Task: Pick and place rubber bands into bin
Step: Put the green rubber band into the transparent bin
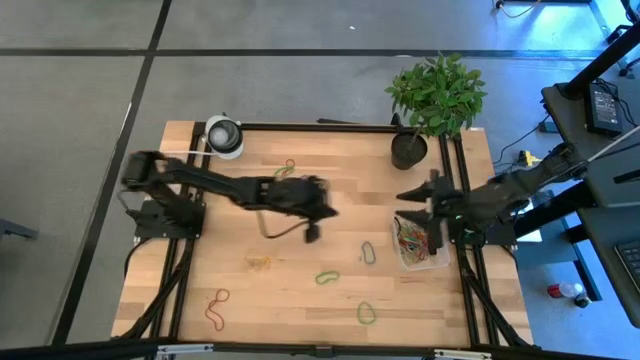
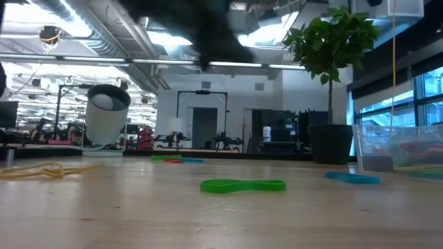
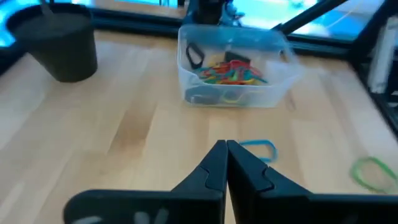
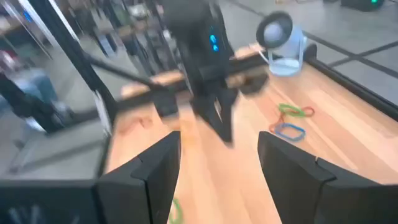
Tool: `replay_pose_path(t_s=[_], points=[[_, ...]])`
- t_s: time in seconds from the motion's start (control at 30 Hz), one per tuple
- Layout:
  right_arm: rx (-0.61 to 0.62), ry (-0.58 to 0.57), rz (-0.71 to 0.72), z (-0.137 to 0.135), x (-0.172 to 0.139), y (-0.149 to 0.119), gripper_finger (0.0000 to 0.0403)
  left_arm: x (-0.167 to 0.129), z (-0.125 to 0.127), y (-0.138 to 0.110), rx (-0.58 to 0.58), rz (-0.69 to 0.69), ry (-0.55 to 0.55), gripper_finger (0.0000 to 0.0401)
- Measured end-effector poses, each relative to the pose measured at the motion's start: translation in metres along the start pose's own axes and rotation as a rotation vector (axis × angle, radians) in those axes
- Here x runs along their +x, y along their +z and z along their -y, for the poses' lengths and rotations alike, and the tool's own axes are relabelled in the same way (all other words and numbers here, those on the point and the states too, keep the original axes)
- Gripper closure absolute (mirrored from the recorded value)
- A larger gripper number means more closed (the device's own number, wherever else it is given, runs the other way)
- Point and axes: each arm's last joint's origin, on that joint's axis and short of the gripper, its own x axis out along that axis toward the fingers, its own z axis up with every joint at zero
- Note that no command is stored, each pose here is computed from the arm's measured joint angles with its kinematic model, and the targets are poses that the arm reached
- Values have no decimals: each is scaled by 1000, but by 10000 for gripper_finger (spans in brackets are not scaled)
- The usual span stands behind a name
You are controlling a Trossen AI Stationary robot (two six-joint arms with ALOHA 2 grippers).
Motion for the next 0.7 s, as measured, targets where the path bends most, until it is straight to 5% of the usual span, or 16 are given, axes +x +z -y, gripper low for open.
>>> replay_pose_path(t_s=[0.3, 0.7], points=[[-123, -191, -171, -18, 86, -39, 186, -99, -7, -48, -20, 87, 12, 399], [-234, -115, -636, -59, 201, -105, 186, -166, -18, -85, -65, 193, -34, 400]])
